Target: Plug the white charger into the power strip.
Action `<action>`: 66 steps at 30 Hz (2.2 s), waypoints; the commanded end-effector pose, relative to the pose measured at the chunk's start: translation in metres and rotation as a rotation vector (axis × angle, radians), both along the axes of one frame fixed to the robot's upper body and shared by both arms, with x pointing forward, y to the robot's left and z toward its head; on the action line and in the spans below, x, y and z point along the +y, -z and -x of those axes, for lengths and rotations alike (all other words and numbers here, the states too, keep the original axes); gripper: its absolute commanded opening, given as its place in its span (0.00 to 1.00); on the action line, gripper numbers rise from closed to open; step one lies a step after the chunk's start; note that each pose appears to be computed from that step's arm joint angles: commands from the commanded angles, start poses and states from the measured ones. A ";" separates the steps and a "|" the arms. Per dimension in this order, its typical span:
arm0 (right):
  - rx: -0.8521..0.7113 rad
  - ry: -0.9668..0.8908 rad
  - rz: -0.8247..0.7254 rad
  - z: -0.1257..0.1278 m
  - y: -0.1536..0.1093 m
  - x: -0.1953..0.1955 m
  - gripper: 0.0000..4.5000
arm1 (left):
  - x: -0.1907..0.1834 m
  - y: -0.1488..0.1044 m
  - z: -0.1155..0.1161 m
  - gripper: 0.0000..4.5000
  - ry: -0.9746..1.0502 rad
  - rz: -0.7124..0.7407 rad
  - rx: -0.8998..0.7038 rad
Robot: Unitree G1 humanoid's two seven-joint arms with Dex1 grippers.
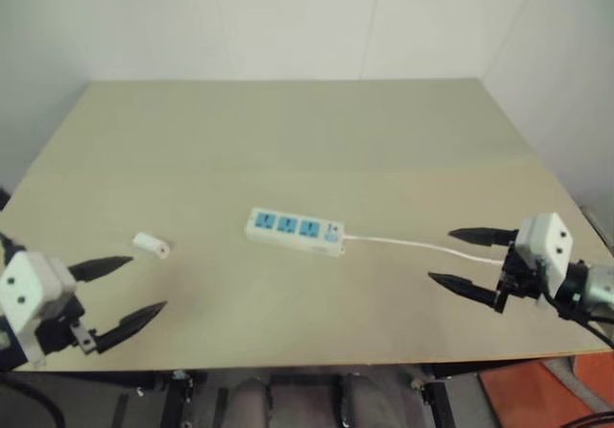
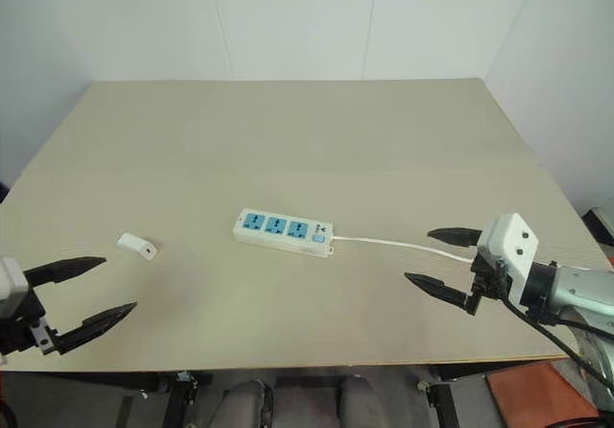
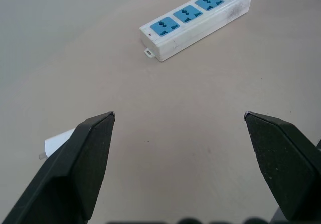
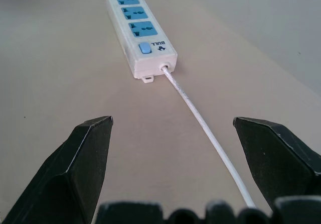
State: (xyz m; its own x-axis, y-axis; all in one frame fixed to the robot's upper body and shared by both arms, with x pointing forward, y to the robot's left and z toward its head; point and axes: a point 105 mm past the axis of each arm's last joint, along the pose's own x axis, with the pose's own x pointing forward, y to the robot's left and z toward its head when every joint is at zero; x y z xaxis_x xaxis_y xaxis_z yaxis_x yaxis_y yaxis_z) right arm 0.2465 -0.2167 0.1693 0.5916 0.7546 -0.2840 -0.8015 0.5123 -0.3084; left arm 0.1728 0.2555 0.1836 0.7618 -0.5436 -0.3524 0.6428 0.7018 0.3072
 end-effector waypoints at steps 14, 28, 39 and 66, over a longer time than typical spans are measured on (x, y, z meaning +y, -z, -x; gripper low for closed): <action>-0.022 -0.036 -0.018 -0.001 -0.008 0.007 1.00 | -0.005 -0.009 0.002 1.00 0.022 -0.010 -0.029; -0.056 -0.231 -0.215 -0.067 0.024 0.091 1.00 | -0.018 -0.015 -0.028 1.00 0.157 0.007 -0.056; -0.073 -0.318 -0.186 -0.099 0.042 0.129 1.00 | -0.025 -0.016 -0.032 1.00 0.201 0.014 -0.063; 0.036 -0.350 -0.147 -0.114 0.080 0.145 1.00 | -0.028 -0.013 -0.035 1.00 0.217 0.015 -0.072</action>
